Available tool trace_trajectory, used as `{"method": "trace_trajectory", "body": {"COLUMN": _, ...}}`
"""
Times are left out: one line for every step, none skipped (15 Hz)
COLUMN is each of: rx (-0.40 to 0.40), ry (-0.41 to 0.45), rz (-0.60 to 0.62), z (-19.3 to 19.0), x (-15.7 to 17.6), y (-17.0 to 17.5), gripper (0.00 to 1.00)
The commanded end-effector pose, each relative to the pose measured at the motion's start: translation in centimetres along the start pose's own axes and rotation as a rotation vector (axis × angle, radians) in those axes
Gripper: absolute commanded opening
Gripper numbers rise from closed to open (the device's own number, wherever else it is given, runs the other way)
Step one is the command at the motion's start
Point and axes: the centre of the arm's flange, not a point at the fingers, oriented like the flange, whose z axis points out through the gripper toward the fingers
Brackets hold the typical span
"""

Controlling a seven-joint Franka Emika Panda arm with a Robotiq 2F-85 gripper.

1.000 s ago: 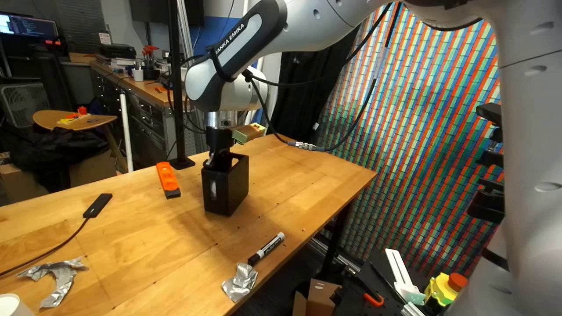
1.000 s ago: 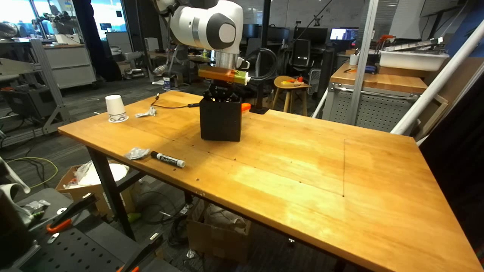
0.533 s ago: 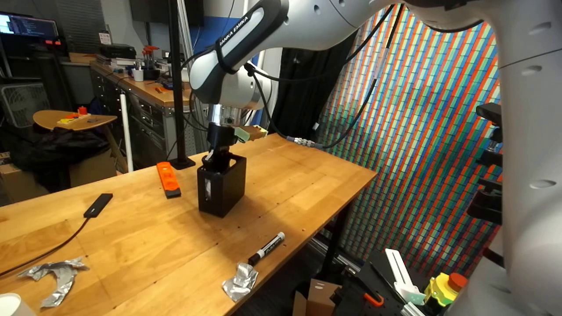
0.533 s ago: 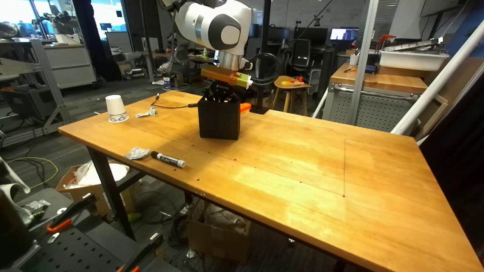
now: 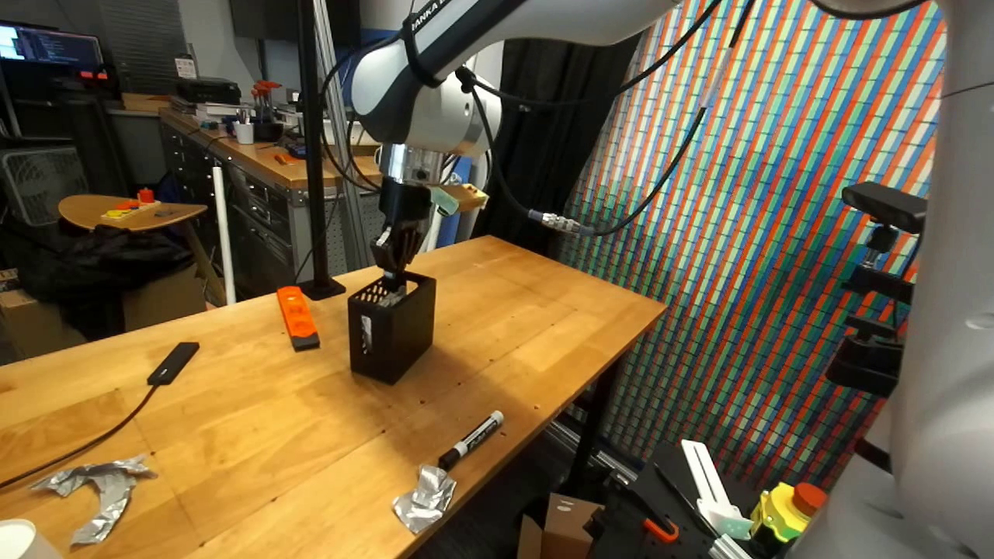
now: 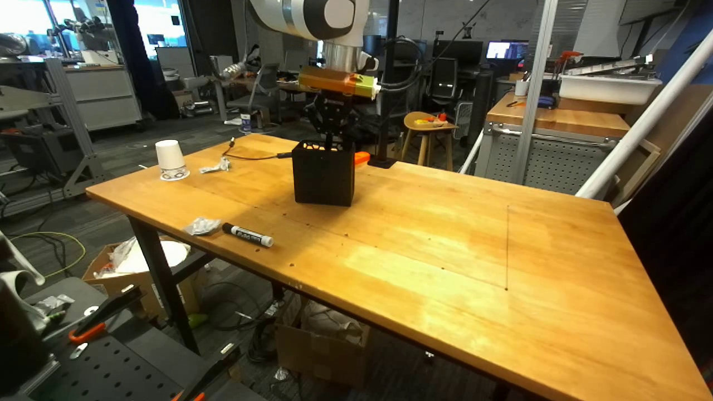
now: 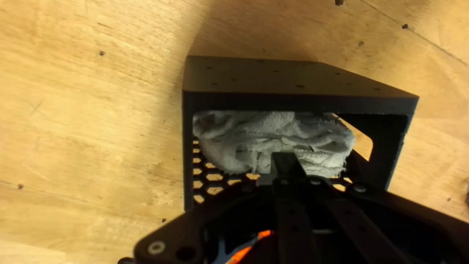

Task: Put the white towel in the black box

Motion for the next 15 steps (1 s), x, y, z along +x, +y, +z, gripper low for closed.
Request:
{"method": "trace_trajectory", "body": {"rx": -0.066, "ry": 0.067, "rz": -0.006, "z": -4.4, "x": -2.5, "y": -1.4, "gripper": 0.0}}
{"method": "trace_trajectory", "body": {"rx": -0.079, "ry": 0.084, "rz": -0.003, "z": -5.2, "x": -2.8, "y": -1.5, "gripper": 0.0}}
{"method": "trace_trajectory", "body": {"rx": -0.093, "ry": 0.104, "rz": 0.002, "z": -6.1, "x": -3.3, "y": -1.6, "gripper": 0.0}}
{"method": "trace_trajectory", "body": {"rx": -0.105, "ry": 0.125, "rz": 0.008, "z": -6.9, "x": -3.9, "y": -1.7, "gripper": 0.0}}
{"method": "trace_trajectory", "body": {"rx": -0.114, "ry": 0.14, "rz": 0.016, "z": -7.5, "x": -4.5, "y": -1.7, "gripper": 0.0}}
{"method": "trace_trajectory", "body": {"rx": -0.124, "ry": 0.154, "rz": 0.027, "z": -8.0, "x": -5.0, "y": -1.8, "gripper": 0.01}}
{"method": "trace_trajectory", "body": {"rx": -0.128, "ry": 0.169, "rz": 0.041, "z": -8.6, "x": -5.9, "y": -1.9, "gripper": 0.26}}
{"method": "trace_trajectory", "body": {"rx": -0.103, "ry": 0.125, "rz": 0.024, "z": -7.2, "x": -3.5, "y": -0.7, "gripper": 0.01}}
{"method": "trace_trajectory", "body": {"rx": -0.11, "ry": 0.132, "rz": 0.03, "z": -7.6, "x": -4.1, "y": -0.7, "gripper": 0.06}}
{"method": "trace_trajectory", "body": {"rx": -0.114, "ry": 0.136, "rz": 0.034, "z": -7.9, "x": -4.6, "y": -0.8, "gripper": 0.13}}
{"method": "trace_trajectory", "body": {"rx": -0.116, "ry": 0.139, "rz": 0.035, "z": -8.1, "x": -4.9, "y": -0.9, "gripper": 0.23}}
{"method": "trace_trajectory", "body": {"rx": -0.118, "ry": 0.14, "rz": 0.036, "z": -8.1, "x": -5.0, "y": -1.0, "gripper": 0.26}}
{"method": "trace_trajectory", "body": {"rx": -0.119, "ry": 0.141, "rz": 0.035, "z": -8.0, "x": -5.0, "y": -1.0, "gripper": 0.26}}
{"method": "trace_trajectory", "body": {"rx": -0.118, "ry": 0.14, "rz": 0.035, "z": -7.9, "x": -5.1, "y": -1.1, "gripper": 0.26}}
{"method": "trace_trajectory", "body": {"rx": -0.117, "ry": 0.139, "rz": 0.035, "z": -7.8, "x": -5.1, "y": -1.1, "gripper": 0.26}}
